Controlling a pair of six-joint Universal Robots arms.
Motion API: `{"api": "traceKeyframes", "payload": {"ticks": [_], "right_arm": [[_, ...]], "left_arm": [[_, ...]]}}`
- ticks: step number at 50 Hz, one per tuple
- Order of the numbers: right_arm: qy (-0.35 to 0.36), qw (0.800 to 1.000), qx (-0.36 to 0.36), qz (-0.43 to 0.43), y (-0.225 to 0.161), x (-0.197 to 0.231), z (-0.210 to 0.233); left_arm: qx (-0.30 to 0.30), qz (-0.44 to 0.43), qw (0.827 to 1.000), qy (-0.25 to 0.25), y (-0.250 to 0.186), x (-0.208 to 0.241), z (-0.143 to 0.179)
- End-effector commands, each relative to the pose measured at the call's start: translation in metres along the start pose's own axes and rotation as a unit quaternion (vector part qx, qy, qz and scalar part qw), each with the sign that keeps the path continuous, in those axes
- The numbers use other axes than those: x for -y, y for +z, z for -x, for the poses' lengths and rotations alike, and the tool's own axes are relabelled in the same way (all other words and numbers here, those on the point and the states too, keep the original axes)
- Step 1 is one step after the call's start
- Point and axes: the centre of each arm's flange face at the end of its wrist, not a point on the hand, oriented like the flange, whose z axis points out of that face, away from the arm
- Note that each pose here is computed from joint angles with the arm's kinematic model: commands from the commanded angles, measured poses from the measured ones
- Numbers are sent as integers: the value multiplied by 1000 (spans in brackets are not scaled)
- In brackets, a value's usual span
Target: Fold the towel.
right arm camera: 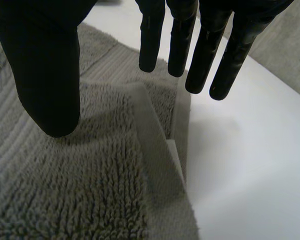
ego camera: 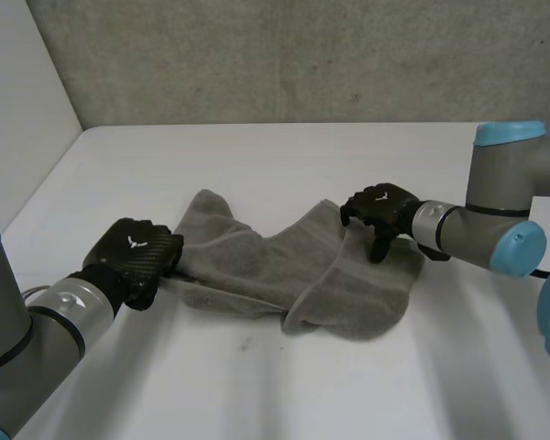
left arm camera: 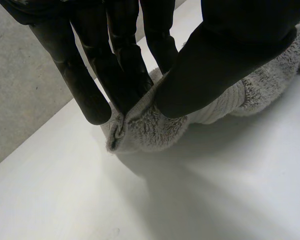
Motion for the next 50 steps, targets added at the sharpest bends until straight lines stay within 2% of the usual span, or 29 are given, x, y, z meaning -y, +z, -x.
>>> {"api": "traceKeyframes", "payload": {"ticks": [1, 17, 22, 24, 25, 27, 30, 32, 33, 35, 36, 38, 41, 43, 46, 50], "right_arm": [[1, 1000, -6, 11, 9, -10, 2], [-10, 1000, -22, -7, -3, 12, -5], [-13, 999, -28, -16, -19, 28, -9], [-22, 998, -43, -32, -44, 52, -14], [-22, 998, -43, -32, -44, 52, -14], [-31, 997, -59, -50, -74, 75, -15], [-31, 995, -74, -55, -91, 82, -22], [-29, 991, -113, -66, -123, 95, -39], [-29, 991, -113, -66, -124, 95, -39], [-30, 986, -144, -81, -151, 108, -48], [-30, 986, -145, -81, -151, 108, -48], [-31, 979, -176, -95, -175, 120, -58], [-32, 975, -194, -105, -188, 127, -64], [-35, 965, -228, -126, -212, 140, -73], [-39, 958, -250, -136, -228, 146, -79], [-33, 960, -249, -125, -229, 140, -80]], "left_arm": [[-1, -1, 1000, 0, 1, 0, -1], [5, -9, 1000, 0, 3, 3, 3], [13, -19, 1000, 3, 4, 9, 7], [26, -35, 999, 5, 2, 19, 14], [26, -35, 999, 5, 2, 19, 14], [37, -46, 998, 5, 1, 25, 21], [67, -71, 995, 6, -4, 41, 39], [102, -106, 989, 8, -11, 61, 59], [102, -106, 989, 8, -11, 61, 59], [138, -138, 981, 6, -18, 80, 81], [138, -138, 981, 6, -18, 80, 81], [154, -154, 976, 2, -22, 89, 91], [177, -179, 968, -8, -31, 106, 107], [192, -196, 961, -20, -40, 118, 119], [198, -199, 959, -25, -43, 122, 124], [199, -187, 961, -34, -44, 119, 128]]}}
